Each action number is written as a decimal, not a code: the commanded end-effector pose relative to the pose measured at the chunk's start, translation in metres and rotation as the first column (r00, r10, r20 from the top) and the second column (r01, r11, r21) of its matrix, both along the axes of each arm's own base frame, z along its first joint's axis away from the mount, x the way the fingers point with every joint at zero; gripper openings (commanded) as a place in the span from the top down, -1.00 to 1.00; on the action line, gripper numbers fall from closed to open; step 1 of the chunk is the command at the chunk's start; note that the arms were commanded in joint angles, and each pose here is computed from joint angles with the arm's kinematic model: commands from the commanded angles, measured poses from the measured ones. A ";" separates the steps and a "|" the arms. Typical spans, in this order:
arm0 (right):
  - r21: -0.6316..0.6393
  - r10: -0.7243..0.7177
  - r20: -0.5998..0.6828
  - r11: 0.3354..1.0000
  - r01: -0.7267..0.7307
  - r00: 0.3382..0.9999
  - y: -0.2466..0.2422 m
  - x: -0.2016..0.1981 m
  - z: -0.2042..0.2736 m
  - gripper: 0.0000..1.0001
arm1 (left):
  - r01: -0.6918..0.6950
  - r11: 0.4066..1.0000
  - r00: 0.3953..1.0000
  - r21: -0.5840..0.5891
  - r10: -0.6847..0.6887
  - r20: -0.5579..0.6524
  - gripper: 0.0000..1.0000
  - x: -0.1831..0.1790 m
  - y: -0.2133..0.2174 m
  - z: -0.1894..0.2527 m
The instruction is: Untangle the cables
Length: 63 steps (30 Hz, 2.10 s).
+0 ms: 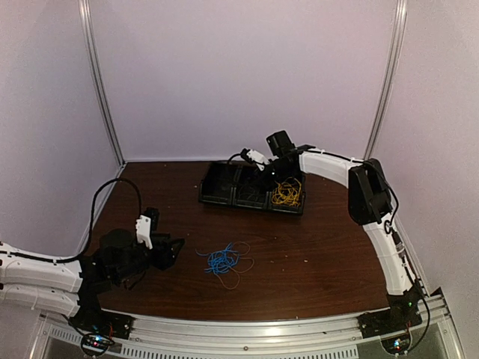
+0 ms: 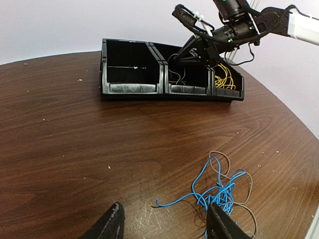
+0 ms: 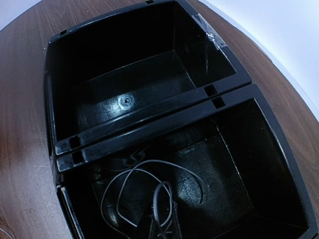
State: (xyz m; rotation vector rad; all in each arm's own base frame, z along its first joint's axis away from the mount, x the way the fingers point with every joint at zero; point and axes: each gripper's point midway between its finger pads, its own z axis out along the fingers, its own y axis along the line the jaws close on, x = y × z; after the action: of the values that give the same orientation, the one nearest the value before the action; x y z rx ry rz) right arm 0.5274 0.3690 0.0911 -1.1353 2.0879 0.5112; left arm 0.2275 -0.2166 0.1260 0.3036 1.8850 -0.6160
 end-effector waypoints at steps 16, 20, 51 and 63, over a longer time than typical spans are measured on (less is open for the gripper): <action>0.025 0.000 0.080 1.000 -0.002 0.997 -0.032 -0.084 0.122 -0.08 | 0.071 0.997 0.997 0.008 -0.071 0.017 -0.15 0.006 -0.026 -0.002; 0.027 0.147 0.057 0.988 -0.149 0.987 -0.020 -0.132 0.110 0.05 | 0.100 0.995 0.995 0.007 -0.100 0.010 -0.14 0.007 -0.035 -0.005; -0.139 0.726 -0.115 0.665 -0.734 0.679 0.083 -0.365 -0.055 0.00 | 0.111 0.994 0.990 -0.007 -0.112 -0.084 -0.13 0.006 -0.042 -0.026; -0.006 0.742 -0.188 0.654 -0.757 0.643 0.099 -0.387 -0.058 0.86 | 0.107 0.994 0.991 -0.012 -0.107 -0.077 -0.13 0.004 -0.038 -0.030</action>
State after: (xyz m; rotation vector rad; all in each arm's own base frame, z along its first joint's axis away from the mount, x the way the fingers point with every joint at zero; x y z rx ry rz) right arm 0.1499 0.4585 0.0263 -2.1008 1.6825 0.8562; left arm 0.2275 -0.2545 0.0872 0.4071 1.9934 -0.7019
